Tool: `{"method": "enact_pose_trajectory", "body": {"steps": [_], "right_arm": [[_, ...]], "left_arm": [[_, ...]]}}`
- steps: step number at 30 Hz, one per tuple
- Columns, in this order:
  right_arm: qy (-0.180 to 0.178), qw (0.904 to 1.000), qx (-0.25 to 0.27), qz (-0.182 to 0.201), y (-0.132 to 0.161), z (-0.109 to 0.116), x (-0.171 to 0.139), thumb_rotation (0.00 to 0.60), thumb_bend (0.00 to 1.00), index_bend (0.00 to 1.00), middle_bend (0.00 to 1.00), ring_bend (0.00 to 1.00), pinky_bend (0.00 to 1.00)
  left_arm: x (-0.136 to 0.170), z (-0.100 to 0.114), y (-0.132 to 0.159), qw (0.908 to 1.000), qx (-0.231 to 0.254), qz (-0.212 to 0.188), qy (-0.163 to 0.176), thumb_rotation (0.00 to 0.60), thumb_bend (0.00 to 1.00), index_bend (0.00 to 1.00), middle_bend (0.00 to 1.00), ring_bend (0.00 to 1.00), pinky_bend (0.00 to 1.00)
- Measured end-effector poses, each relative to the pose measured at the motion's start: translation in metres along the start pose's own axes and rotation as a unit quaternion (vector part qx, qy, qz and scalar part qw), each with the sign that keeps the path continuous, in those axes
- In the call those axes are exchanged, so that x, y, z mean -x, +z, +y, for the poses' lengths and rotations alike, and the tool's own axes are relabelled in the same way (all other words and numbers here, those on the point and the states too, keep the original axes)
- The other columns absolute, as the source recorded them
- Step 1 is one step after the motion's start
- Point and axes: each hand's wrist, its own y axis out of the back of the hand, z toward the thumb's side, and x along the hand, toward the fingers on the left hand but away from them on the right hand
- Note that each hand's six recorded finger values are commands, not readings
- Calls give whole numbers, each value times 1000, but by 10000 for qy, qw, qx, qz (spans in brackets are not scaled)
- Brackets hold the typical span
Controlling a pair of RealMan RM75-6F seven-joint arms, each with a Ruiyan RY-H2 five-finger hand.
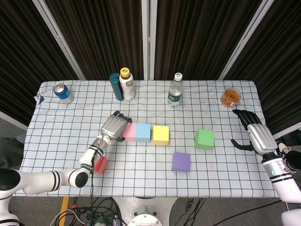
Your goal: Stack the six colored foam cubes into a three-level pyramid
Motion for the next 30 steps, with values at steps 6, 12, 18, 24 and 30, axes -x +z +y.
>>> {"method": "enact_pose_trajectory", "body": {"steps": [6, 12, 18, 24, 30], "right_arm": [[6, 10000, 36, 0, -1, 0, 0, 600, 216, 0, 72, 0, 0], [19, 10000, 34, -5, -1, -1, 0, 600, 217, 0, 72, 0, 0], [114, 9999, 50, 18, 1, -6, 0, 600, 216, 0, 72, 0, 0], [356, 9989, 257, 154, 13, -16, 4, 600, 211, 0, 92, 0, 0], [743, 9944, 626, 412, 41, -35, 21, 600, 151, 0, 104, 0, 0]], "left_arm": [[1, 0, 2, 10000, 37, -16, -23, 600, 171, 135, 214, 221, 136], [4, 1, 3, 10000, 59, -32, -18, 600, 171, 114, 185, 221, 136], [11, 1, 2, 9999, 122, -50, -69, 600, 171, 100, 152, 178, 135], [30, 10, -16, 9994, 303, 87, 152, 600, 171, 101, 151, 177, 96], [63, 21, -56, 9960, 361, 460, 682, 600, 171, 110, 153, 177, 93]]}}
